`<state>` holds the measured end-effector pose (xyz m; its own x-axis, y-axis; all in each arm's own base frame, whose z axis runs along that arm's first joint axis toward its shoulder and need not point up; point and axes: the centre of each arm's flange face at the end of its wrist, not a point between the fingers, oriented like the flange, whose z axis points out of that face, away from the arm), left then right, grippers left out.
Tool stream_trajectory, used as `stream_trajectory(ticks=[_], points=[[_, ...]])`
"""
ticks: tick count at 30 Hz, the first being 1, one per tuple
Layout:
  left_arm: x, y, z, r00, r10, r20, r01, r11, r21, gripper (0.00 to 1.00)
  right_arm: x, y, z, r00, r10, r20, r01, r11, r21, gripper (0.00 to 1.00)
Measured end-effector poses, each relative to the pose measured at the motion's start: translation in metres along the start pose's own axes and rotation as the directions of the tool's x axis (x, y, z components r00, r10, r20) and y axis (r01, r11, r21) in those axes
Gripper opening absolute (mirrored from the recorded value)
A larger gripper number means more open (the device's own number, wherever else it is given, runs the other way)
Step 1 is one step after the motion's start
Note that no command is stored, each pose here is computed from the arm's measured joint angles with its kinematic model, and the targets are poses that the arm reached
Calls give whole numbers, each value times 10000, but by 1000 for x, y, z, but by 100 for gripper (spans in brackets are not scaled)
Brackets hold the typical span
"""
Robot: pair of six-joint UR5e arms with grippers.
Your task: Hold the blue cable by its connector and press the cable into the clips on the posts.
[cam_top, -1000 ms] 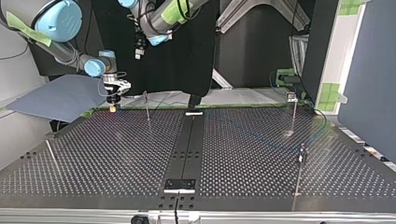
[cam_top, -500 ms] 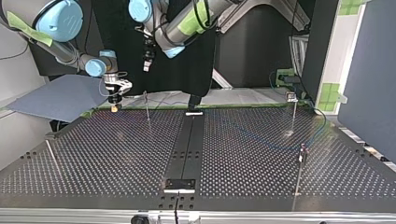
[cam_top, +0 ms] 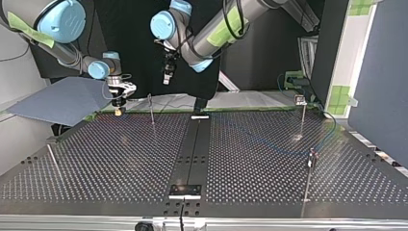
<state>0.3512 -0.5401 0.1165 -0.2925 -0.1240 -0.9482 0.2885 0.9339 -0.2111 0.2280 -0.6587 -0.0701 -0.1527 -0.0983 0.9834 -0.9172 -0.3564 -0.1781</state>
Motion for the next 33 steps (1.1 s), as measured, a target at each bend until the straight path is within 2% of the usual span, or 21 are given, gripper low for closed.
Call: stream_trajectory(ticks=[6,9,14,22,33], points=[[-21,29,0,9995,298,63,-295,9987,-415,100,0,-2,0,10000,1,10,-1,10000,25,0],[-28,37,-5,9993,353,86,-348,9980,-530,100,0,-3,0,10000,-1,7,1,10000,42,0],[-37,44,-19,9991,421,94,-416,9976,-557,100,-1,-4,0,10000,-1,15,1,10000,63,0],[-50,53,-46,9961,879,79,-873,9946,-564,100,-1,-5,0,10000,-3,12,3,10000,71,0],[-65,64,-82,9959,862,260,-847,9950,-528,100,-1,-6,0,10000,-2,19,2,10000,80,0]])
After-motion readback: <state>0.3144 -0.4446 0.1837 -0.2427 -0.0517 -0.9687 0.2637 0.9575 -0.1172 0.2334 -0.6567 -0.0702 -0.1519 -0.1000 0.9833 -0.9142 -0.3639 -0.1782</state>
